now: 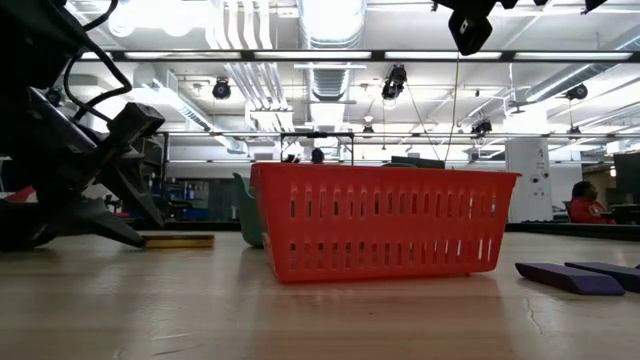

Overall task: Pick & Place School Supplies
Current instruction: Put the yellow crayon box in the green bin

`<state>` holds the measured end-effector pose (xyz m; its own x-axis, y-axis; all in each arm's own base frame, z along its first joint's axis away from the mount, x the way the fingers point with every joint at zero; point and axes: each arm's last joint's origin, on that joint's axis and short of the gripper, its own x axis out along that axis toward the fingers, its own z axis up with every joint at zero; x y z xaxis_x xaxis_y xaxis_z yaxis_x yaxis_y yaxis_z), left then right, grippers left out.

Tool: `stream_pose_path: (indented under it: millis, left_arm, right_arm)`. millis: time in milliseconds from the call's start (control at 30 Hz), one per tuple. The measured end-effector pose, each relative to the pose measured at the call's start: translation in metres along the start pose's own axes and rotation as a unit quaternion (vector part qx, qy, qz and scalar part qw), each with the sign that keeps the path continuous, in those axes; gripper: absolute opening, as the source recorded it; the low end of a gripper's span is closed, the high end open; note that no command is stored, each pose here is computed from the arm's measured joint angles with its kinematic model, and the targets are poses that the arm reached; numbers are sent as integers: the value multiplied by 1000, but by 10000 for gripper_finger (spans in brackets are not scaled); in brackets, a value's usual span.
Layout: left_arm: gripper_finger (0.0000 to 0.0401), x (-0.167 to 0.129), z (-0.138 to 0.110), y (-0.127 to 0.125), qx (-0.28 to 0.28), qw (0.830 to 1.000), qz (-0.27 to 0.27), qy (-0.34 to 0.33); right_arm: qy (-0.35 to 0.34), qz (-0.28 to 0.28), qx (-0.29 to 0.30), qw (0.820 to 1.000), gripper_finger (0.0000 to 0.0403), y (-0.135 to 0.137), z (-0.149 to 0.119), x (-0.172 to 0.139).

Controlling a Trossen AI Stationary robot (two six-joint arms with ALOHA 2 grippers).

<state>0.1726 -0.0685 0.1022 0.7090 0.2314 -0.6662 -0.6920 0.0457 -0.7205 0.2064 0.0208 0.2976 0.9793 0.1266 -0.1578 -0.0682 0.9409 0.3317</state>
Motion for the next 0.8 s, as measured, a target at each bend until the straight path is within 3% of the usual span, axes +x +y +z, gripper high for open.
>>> stream_pose_path:
  millis: [800]
  left_arm:
    - [14, 0, 0, 1, 3, 1000, 3, -1]
  right_arm:
    - [0, 0, 0, 1000, 125, 0, 0, 0]
